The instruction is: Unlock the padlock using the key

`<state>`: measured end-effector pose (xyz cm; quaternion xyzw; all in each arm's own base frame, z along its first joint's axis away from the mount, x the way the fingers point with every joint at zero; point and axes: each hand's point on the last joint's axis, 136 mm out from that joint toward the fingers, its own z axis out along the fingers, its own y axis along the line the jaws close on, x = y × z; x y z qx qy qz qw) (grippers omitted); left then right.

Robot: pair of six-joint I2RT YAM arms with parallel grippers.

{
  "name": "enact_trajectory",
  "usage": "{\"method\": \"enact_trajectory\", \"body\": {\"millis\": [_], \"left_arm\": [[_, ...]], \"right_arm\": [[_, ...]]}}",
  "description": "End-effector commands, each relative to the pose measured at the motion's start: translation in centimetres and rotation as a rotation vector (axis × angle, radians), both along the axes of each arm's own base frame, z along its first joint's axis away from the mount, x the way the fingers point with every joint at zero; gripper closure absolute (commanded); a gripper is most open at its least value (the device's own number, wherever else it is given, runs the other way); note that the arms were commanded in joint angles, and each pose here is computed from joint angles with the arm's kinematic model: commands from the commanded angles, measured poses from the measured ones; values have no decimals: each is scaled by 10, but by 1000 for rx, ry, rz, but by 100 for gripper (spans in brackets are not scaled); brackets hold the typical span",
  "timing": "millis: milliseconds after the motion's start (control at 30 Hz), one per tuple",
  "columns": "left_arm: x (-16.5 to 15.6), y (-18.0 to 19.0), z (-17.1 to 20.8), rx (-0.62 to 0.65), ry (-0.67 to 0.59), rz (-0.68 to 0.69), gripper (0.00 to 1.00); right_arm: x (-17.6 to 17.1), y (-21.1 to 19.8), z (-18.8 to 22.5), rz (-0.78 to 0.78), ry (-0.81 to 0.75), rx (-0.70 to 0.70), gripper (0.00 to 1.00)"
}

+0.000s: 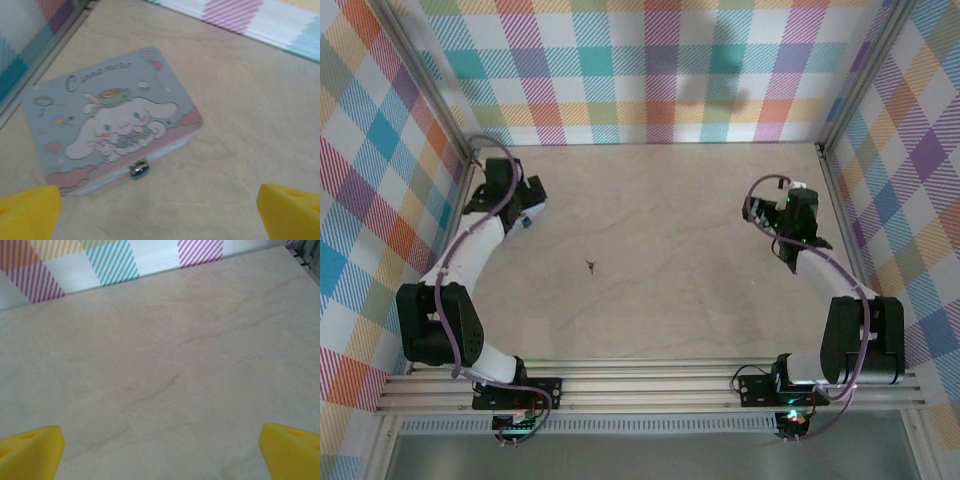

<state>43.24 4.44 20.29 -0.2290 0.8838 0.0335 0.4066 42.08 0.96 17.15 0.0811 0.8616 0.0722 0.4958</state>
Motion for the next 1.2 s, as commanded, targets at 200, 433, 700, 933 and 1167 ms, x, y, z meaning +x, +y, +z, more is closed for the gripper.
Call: {"method": "enact_trajectory", "body": {"millis": [200,433,700,933,1167], "left_arm": [[-46,63,-58,-488,212,345,5],[-22,84,-82,-607,184,357,25],[9,96,-95,-633,155,334,31],[25,88,-114,-663,190,238,53],[11,61,-128,-671,259,149,68]], "right_arm": [[1,46,-22,22,334,127,0],[7,122,-25,192,374,175,0],[19,170,-31,300,400,182,0],[40,185,-28,320,407,202,0],[47,192,-27,352,414,197,0]]}}
